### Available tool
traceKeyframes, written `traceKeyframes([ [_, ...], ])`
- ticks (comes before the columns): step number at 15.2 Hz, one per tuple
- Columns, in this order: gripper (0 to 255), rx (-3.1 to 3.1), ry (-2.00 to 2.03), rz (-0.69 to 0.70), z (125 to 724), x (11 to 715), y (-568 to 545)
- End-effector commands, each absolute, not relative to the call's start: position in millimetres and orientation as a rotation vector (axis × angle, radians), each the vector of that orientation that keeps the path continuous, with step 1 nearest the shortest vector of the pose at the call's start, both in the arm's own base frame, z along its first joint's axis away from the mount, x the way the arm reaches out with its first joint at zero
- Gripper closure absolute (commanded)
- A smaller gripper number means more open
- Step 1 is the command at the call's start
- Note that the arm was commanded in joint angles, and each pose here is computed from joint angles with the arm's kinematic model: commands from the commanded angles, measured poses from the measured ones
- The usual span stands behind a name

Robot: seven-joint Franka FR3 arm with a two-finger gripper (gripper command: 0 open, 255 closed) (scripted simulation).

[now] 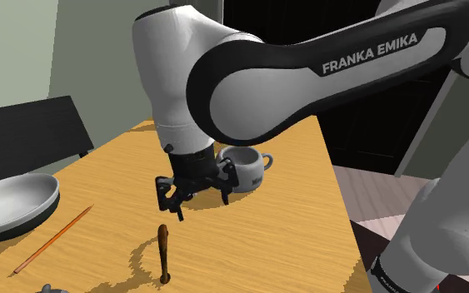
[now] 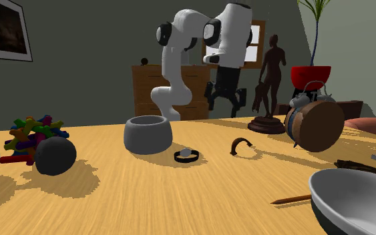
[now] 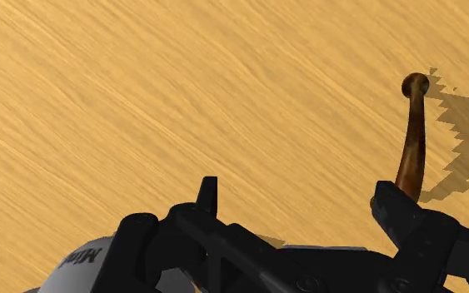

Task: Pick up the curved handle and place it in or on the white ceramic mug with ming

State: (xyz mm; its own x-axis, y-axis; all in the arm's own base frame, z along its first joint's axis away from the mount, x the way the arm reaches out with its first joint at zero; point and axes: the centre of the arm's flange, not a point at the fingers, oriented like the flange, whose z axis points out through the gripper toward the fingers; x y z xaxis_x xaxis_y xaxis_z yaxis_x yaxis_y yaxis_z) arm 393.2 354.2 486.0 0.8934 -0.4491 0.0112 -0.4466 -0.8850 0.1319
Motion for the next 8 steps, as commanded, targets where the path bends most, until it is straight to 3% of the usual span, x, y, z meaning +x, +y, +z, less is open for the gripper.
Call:
traceKeyframes([
  [1, 0, 2.915, -0.749, -0.036, 477, 404, 378],
  [8, 0, 2.875, -0.872, -0.053, 446, 441, 436],
])
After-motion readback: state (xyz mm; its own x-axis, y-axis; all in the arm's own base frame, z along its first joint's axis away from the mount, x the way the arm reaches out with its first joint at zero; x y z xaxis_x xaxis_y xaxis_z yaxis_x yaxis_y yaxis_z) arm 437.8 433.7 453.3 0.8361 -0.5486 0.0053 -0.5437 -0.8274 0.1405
